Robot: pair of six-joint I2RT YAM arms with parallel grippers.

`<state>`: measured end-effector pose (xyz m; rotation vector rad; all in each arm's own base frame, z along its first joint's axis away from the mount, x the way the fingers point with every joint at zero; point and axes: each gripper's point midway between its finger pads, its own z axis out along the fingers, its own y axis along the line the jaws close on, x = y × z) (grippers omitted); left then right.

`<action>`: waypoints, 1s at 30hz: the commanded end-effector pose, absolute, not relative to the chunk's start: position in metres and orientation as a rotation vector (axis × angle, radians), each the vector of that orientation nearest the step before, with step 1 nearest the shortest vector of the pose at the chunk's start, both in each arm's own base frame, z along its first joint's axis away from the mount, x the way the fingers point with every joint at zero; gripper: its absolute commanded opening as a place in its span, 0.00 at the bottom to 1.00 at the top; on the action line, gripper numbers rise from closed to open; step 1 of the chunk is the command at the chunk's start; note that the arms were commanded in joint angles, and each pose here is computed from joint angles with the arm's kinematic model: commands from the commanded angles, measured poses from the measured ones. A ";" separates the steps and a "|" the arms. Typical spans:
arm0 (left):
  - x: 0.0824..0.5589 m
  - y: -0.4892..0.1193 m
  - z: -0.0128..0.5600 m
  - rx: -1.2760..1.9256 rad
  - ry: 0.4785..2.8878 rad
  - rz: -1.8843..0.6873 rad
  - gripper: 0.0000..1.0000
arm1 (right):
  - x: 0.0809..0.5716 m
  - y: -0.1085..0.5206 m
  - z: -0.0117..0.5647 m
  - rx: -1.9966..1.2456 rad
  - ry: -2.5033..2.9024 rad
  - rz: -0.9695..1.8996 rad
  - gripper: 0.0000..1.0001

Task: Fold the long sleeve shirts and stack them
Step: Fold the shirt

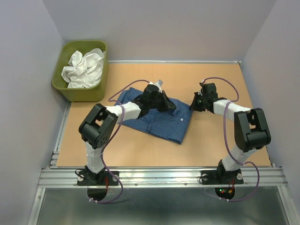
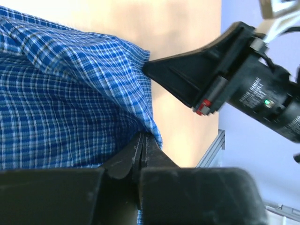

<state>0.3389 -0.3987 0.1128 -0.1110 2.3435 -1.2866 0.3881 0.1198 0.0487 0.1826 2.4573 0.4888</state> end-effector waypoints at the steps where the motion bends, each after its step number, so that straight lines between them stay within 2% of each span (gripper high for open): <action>1: 0.330 -0.397 0.165 -0.098 2.229 -1.381 0.00 | 0.386 0.118 0.052 0.176 2.442 0.487 0.06; 11: 0.350 -0.357 0.167 -0.101 2.235 -1.012 0.00 | 0.386 0.121 0.060 0.158 2.426 0.509 0.06; 12: 0.353 -0.352 0.165 -0.117 2.231 -0.979 0.02 | 0.386 0.123 0.062 0.146 2.419 0.518 0.06; 14: 0.354 -0.343 0.161 -0.142 2.244 -0.922 0.14 | 0.387 0.124 0.078 0.099 2.377 0.504 0.10; 15: 0.355 -0.337 0.159 -0.146 2.243 -0.883 0.26 | 0.388 0.125 0.085 0.080 2.358 0.484 0.11; 17: 0.362 -0.320 0.154 -0.180 2.241 -0.768 0.39 | 0.393 0.119 0.104 0.044 2.302 0.405 0.20; 18: 0.364 -0.313 0.151 -0.190 2.247 -0.730 0.53 | 0.392 0.123 0.122 0.012 2.259 0.390 0.25; 19: 0.367 -0.304 0.149 -0.199 2.246 -0.685 0.59 | 0.393 0.124 0.131 -0.032 2.232 0.358 0.36; 21: 0.368 -0.289 0.139 -0.214 2.283 -0.621 0.68 | 0.391 0.138 0.152 -0.121 2.182 0.303 0.45; 22: 0.366 -0.284 0.133 -0.203 2.301 -0.600 0.69 | 0.390 0.144 0.161 -0.168 2.157 0.272 0.55; 25: 0.361 -0.273 0.120 -0.180 2.342 -0.560 0.82 | 0.376 0.181 0.174 -0.396 2.105 0.166 0.71; 27: 0.354 -0.269 0.108 -0.153 2.385 -0.539 0.89 | 0.365 0.199 0.170 -0.584 2.063 0.021 0.79; 30: 0.347 -0.269 0.099 -0.146 2.411 -0.555 0.90 | 0.352 0.216 0.156 -0.704 2.042 -0.135 0.84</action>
